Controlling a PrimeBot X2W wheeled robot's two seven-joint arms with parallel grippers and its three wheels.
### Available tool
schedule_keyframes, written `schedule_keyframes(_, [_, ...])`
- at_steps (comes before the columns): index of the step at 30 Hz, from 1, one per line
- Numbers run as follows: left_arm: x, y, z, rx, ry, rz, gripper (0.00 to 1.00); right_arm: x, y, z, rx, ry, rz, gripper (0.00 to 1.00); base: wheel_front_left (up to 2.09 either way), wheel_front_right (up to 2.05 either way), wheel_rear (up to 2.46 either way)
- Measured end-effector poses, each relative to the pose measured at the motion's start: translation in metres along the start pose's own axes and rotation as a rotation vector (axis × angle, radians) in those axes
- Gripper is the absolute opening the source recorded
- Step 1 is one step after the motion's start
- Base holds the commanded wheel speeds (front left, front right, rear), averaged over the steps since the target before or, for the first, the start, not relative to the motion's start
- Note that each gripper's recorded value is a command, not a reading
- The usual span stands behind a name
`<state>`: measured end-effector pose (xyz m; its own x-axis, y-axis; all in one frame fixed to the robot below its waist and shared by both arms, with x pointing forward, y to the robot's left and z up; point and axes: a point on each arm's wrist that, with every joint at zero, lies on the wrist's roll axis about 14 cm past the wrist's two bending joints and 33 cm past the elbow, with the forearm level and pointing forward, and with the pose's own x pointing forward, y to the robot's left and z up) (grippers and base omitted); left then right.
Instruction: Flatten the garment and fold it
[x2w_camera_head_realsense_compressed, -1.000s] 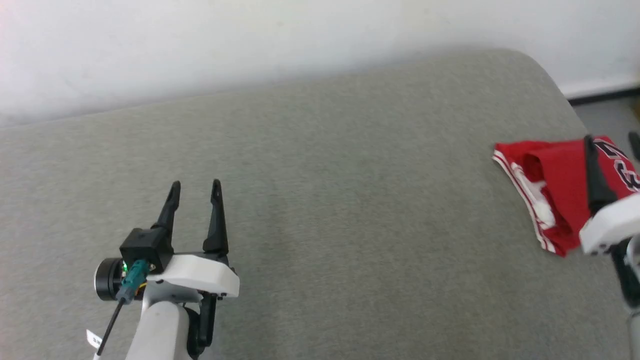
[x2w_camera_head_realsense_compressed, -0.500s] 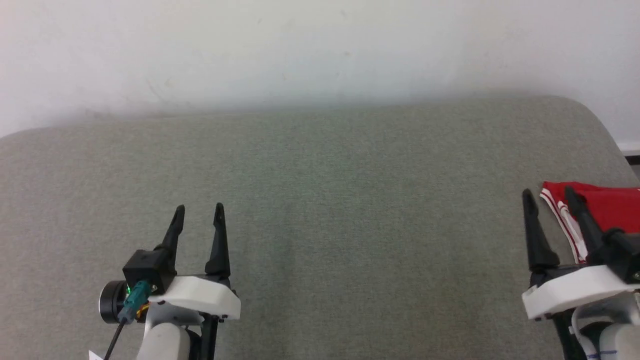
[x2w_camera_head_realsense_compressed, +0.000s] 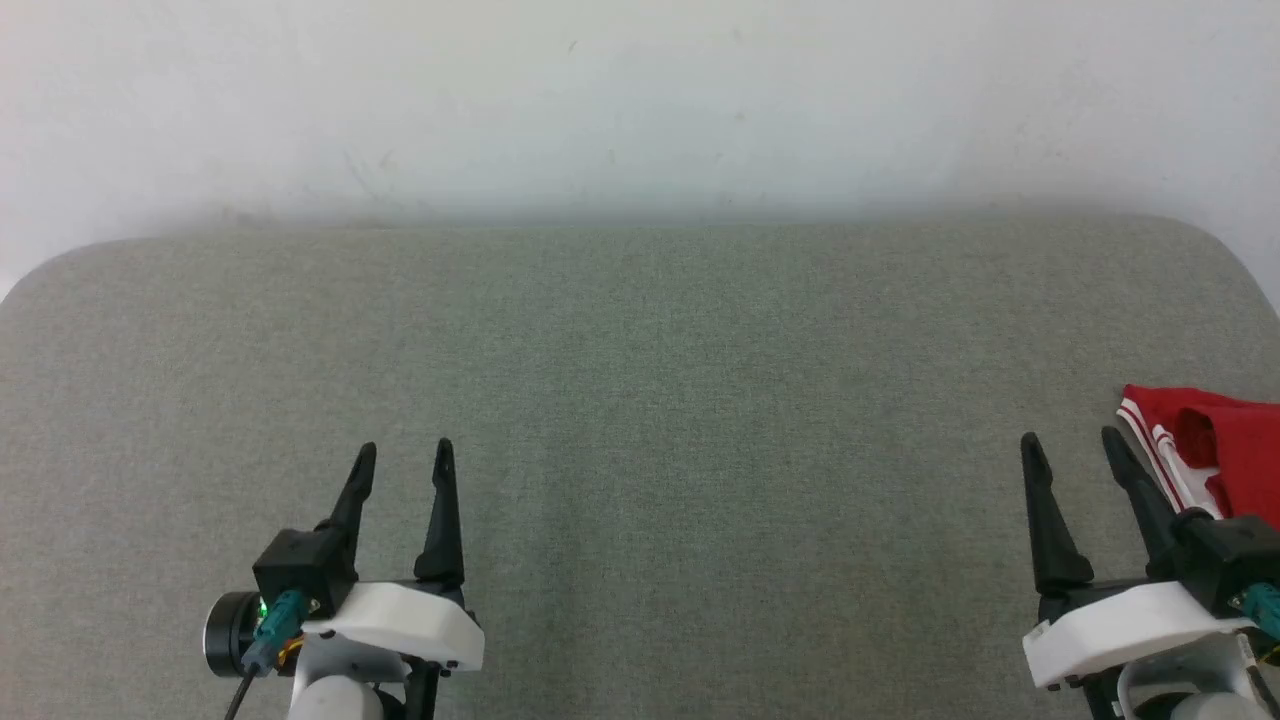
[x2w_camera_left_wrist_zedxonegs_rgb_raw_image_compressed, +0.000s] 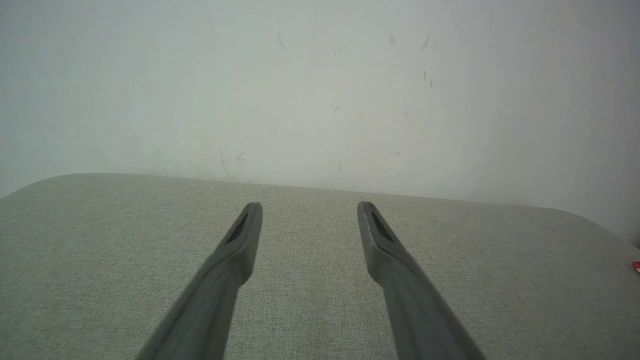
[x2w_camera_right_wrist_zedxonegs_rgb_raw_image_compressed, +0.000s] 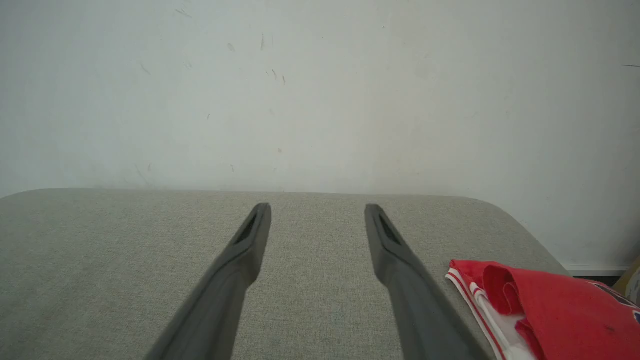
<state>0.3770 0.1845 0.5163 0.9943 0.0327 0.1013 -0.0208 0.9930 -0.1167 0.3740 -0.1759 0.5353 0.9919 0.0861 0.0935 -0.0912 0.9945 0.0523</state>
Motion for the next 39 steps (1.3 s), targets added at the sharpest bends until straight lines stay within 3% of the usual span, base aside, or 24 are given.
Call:
schedule_keyframes(9, [-0.0003,0.0011,-0.0007,-0.001,0.002,0.005,1.00,-0.0009,0.0066,-0.0074,0.022,0.019,0.017,1.00,0.00,0.00,0.00])
schedule_keyframes(10, [-0.0003,0.0011,-0.0009,-0.001,0.002,0.005,0.00,-0.0009,0.0072,-0.0079,0.024,0.020,0.018,0.00,0.00,0.00,0.00])
schedule_keyframes(39, [0.0025,-0.0022,0.0022,0.013,0.012,-0.007,0.00,-0.0024,0.0075,-0.0098,0.015,0.039,0.020,0.00,0.00,0.00,0.00])
